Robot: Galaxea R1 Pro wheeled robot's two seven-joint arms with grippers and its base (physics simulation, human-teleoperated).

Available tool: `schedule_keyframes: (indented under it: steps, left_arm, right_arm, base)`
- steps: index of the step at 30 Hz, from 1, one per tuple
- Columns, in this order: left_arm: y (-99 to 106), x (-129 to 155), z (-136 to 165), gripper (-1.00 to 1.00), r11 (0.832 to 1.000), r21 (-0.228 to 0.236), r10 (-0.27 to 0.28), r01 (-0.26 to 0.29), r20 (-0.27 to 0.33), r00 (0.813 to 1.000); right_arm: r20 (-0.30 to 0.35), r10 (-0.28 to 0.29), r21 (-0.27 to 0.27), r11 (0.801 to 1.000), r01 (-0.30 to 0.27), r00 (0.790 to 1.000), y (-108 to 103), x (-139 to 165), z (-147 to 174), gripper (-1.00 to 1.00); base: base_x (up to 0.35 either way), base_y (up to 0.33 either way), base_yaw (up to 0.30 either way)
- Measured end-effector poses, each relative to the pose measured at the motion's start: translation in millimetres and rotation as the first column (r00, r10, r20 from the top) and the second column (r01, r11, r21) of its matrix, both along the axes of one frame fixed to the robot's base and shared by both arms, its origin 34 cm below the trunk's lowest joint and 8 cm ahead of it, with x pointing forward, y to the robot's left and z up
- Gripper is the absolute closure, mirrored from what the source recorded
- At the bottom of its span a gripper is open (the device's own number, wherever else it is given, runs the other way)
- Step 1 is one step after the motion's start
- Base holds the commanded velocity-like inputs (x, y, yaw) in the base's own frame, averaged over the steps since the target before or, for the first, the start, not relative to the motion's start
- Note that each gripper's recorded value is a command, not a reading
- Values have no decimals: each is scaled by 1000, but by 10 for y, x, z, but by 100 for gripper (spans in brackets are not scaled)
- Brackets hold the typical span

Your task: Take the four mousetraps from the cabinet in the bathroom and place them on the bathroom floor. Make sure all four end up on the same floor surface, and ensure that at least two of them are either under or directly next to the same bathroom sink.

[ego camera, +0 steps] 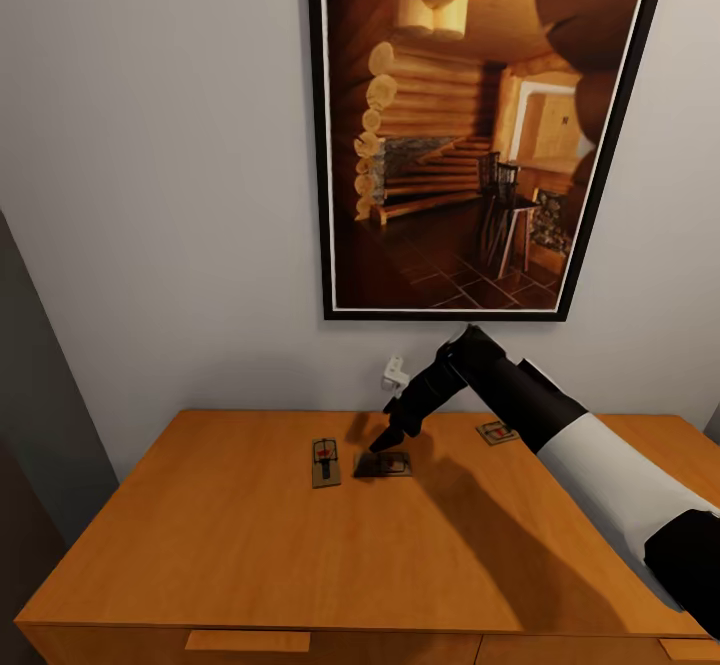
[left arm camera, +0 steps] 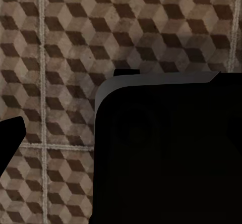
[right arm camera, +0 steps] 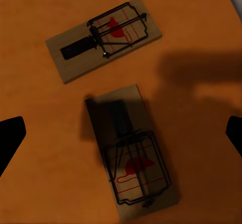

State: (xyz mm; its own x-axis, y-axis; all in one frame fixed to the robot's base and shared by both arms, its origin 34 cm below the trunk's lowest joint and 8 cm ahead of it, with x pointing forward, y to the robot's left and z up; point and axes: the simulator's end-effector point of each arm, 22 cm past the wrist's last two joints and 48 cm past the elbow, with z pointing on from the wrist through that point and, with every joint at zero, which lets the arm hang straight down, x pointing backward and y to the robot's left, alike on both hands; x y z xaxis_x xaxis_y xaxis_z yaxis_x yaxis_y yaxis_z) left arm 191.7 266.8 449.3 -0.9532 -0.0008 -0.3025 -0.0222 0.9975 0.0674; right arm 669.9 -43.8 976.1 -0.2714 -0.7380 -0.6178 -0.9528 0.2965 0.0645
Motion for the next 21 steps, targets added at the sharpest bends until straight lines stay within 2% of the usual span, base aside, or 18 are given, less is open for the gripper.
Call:
schedule_keyframes:
  steps: [10, 21]
  left_arm:
    - [0, 1, 0, -100, 1000, 0, 0, 0, 0, 1000]
    - [0, -1, 0, -100, 1000, 0, 0, 0, 0, 1000]
  right_arm:
    - [21, 57, -31, 998, -56, 998, 29, -55, -91, -100]
    - [26, 78, -36, 996, -77, 997, 38, -78, -120, -100]
  base:
    - [0, 0, 0]
    - [0, 0, 0]
